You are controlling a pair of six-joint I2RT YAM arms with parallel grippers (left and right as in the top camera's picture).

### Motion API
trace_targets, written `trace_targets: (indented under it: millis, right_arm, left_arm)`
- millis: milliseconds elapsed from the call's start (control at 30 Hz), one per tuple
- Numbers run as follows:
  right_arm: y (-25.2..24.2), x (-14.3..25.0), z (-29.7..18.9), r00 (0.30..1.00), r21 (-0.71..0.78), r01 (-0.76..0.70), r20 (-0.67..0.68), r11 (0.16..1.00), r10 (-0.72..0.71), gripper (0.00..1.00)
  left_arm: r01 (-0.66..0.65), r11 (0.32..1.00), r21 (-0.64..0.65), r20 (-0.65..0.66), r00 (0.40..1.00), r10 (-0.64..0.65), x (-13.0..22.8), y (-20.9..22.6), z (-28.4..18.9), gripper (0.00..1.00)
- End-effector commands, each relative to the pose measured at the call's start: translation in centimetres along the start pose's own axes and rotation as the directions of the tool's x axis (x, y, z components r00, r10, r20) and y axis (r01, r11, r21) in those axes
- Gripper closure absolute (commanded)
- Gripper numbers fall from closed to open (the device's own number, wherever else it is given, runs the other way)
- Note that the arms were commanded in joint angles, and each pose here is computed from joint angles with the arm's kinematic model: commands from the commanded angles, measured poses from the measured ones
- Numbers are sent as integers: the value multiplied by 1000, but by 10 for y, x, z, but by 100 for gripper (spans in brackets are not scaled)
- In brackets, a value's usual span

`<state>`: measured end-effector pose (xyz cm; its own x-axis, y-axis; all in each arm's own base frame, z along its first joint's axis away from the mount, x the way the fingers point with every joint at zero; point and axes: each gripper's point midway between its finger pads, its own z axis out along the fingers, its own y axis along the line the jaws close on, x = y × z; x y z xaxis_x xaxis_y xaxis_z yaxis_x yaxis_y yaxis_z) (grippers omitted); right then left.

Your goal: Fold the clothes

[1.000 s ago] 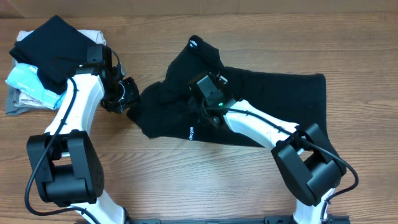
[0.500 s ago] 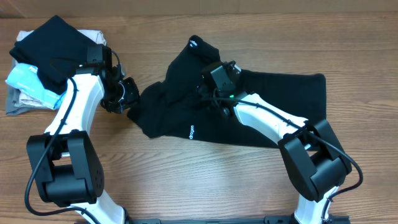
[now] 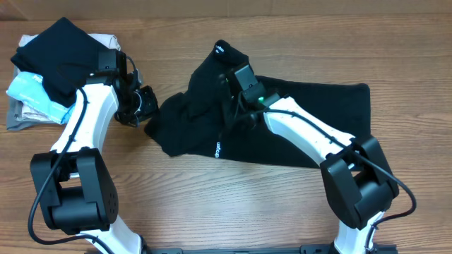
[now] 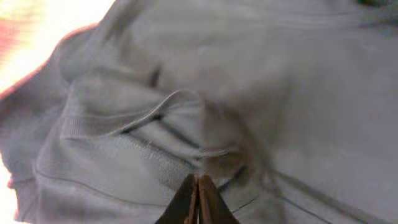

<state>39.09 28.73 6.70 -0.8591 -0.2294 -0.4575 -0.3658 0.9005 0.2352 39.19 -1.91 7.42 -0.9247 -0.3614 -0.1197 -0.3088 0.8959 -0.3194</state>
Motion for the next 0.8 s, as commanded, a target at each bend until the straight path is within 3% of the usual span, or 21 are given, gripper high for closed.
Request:
trace_targets:
  millis: [0, 400, 767]
  right_arm:
    - [24, -3, -6, 987, -58, 161, 14, 985, -161, 96]
    - [52, 32, 34, 975, -145, 197, -75, 970, -210, 96]
    - [44, 30, 44, 976, -100, 202, -65, 974, -209, 96]
  left_arm:
    - [-36, 999, 18, 45, 998, 35, -11, -9, -8, 72]
    - [13, 999, -46, 101, 995, -9, -23, 2, -9, 69]
    - [13, 999, -46, 101, 995, -8, -23, 2, -9, 69]
